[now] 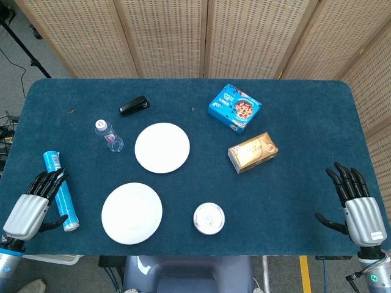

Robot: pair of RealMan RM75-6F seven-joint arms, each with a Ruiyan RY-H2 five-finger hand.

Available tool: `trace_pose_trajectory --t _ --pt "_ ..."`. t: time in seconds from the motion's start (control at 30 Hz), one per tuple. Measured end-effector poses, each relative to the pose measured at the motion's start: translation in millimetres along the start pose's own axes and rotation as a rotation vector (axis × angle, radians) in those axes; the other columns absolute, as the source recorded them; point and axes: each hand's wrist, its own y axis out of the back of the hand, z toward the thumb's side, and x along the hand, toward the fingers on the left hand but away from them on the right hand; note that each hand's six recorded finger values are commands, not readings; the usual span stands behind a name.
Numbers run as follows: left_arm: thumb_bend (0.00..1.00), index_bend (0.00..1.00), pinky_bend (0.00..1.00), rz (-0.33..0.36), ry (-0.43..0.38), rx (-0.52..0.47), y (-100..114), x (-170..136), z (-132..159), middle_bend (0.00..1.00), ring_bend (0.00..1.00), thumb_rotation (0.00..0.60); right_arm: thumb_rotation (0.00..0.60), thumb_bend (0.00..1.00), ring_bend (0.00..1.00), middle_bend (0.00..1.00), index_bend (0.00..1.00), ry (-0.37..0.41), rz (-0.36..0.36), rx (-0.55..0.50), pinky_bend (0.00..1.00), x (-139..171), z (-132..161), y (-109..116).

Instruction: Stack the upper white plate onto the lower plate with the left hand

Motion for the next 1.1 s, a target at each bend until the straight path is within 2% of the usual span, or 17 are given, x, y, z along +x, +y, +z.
trace_pose_trajectory --t 0.3,0.47,0.67,0.8,1.1 --pt "0.19 0.02 0.0 -0.015 -0.012 0.005 -3.8 2.4 0.0 0.0 0.0 0.6 0.6 0.0 0.0 0.0 0.0 -0.002 0.001 -0.004 0.0 0.4 -0.4 0.2" --pt "0.19 0.03 0.0 -0.019 -0.062 0.025 -5.9 15.5 6.1 0.0 0.0 0.6 0.6 0.0 0.0 0.0 0.0 -0.009 0.006 -0.002 0.0 0.8 -1.8 -0.9" --pt "0.19 0.03 0.0 -0.03 -0.185 0.073 -13.6 55.1 20.9 0.0 0.0 0.6 0.6 0.0 0.0 0.0 0.0 -0.013 0.005 -0.005 0.0 -2.3 -2.6 -1.0" --pt "0.19 0.03 0.0 -0.056 -0.248 0.079 -28.6 91.2 33.9 0.0 0.0 0.6 0.6 0.0 0.0 0.0 0.0 -0.024 0.012 -0.002 0.0 -3.7 -5.4 -2.8" --pt "0.19 0.03 0.0 -0.127 -0.275 0.118 -74.4 159.6 57.8 0.0 0.0 0.6 0.6 0.0 0.0 0.0 0.0 -0.066 0.038 0.006 0.0 -10.5 -15.7 -10.3"
